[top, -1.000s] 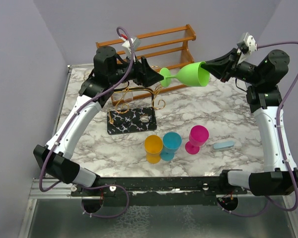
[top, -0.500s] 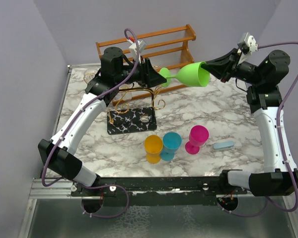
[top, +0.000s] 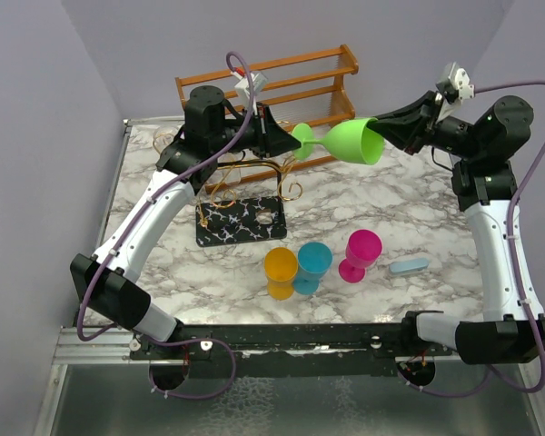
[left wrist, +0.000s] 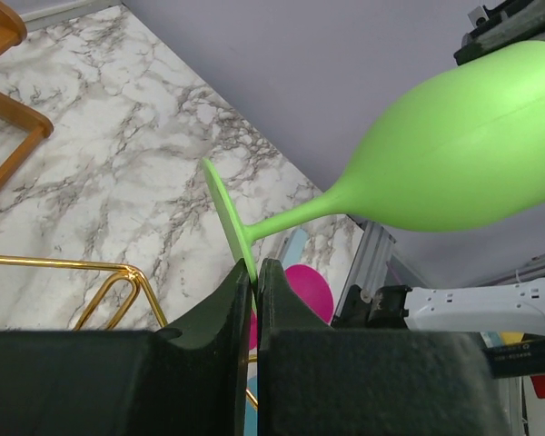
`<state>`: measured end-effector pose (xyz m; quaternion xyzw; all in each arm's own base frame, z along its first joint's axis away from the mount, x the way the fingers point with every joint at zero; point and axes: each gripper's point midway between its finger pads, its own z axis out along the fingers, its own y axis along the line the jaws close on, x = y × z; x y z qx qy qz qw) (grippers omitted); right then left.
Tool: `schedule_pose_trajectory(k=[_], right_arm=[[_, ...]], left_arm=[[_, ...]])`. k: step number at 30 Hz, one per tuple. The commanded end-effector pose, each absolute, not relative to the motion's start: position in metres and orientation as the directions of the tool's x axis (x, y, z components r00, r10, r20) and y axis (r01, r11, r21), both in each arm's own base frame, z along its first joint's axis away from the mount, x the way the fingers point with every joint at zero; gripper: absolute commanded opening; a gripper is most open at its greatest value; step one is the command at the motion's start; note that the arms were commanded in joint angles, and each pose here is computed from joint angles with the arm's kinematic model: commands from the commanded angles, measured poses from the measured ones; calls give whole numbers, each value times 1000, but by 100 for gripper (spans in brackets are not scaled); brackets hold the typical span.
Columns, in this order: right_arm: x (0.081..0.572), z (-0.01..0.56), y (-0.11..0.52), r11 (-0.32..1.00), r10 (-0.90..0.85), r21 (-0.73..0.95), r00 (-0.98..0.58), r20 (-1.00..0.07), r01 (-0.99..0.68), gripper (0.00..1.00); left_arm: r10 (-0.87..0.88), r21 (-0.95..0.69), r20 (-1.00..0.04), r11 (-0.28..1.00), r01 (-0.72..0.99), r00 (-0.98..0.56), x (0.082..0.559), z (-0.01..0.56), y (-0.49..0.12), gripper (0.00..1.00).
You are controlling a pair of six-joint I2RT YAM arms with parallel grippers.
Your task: Place the wine glass upside down on the wine glass rack
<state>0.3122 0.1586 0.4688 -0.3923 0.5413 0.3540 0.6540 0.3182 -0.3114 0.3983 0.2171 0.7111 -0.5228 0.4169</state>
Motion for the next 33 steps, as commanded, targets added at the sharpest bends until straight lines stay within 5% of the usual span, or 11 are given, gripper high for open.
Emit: schedule_pose_trajectory(k=[1,7,23,33], right_arm=[[305,471,160,430,38,-152,186,-982,-890,9],[307,469,159,437,33,-154,187,-982,-886,13],[306,471,155,462,-14,-207,226,-974,-863,86],[322,458,141,548,-113,-269,249,-962,-792,96]], left_arm=[[-121,-530,-845,323,784,-522,311,408,-314,0],[-124,-503,-862,339,795,-492,310,412,-310,0],[-185,-407,-908,594,694,-375,350,418,-252,0],[-173,-288,-956,713,639,-238,363,437,-211,0]])
